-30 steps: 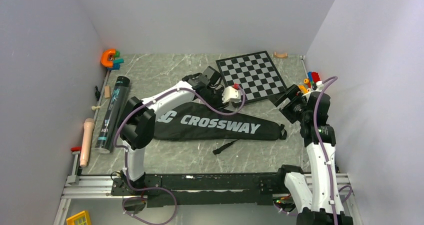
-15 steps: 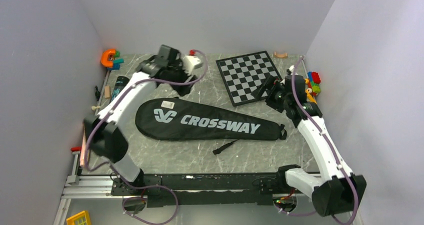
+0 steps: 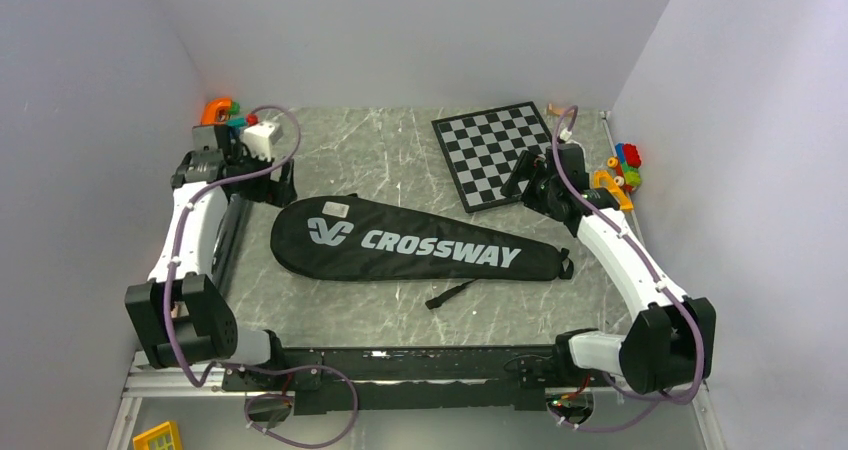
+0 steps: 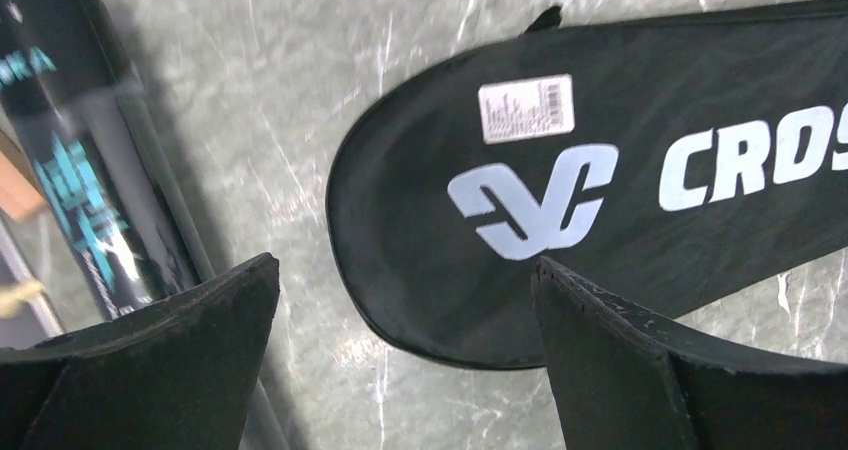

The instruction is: Pack up the badminton gear

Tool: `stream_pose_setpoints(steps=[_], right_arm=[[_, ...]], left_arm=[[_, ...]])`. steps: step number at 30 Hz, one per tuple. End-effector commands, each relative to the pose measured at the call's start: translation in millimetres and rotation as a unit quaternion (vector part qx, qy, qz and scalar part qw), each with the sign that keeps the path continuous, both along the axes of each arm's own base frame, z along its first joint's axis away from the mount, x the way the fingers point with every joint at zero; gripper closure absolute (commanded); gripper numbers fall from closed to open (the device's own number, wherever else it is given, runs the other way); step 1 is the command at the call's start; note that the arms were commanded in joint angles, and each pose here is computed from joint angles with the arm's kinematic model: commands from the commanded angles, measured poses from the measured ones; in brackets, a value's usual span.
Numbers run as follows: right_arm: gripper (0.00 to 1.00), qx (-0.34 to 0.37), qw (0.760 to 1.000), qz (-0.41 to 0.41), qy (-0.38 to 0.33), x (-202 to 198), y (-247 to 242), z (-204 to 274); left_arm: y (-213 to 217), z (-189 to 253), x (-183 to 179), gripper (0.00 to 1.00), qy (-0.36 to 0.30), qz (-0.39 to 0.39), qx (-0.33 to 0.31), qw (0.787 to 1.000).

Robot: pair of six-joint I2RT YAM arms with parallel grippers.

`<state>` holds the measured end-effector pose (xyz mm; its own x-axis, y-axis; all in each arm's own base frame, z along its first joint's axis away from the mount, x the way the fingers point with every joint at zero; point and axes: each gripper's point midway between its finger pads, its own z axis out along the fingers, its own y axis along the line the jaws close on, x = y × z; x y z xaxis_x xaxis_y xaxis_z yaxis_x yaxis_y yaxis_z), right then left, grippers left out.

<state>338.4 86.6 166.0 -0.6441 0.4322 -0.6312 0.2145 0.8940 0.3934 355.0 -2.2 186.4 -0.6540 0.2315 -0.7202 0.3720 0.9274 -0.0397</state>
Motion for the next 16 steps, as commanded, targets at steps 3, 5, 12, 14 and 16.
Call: stream_pose_setpoints(steps=[3,5,12,14,16], right_arm=[[0.00,-0.023,0.999,-0.007,-0.047,10.9,-8.2,21.2],[0.00,-0.024,0.998,-0.008,-0.053,8.1,-9.7,22.3],[0.00,-0.026,0.998,-0.011,-0.051,5.7,-11.1,15.0],[0.00,-0.025,0.999,-0.011,-0.047,6.2,-10.6,10.0],[0.00,-0.028,0.998,-0.017,-0.045,6.7,-13.2,5.2]], left_arm=[[6.1,-10.9,-0.4,0.01,-0.012,0.004,-0.061,0.998],[4.5,-11.7,0.1,0.01,-0.015,0.004,-0.067,0.998],[3.4,-17.9,8.0,0.01,-0.009,0.007,-0.080,0.997],[5.0,-22.8,10.0,0.01,-0.008,0.012,-0.080,0.997],[5.5,-28.8,11.6,0.01,-0.009,0.018,-0.083,0.996]])
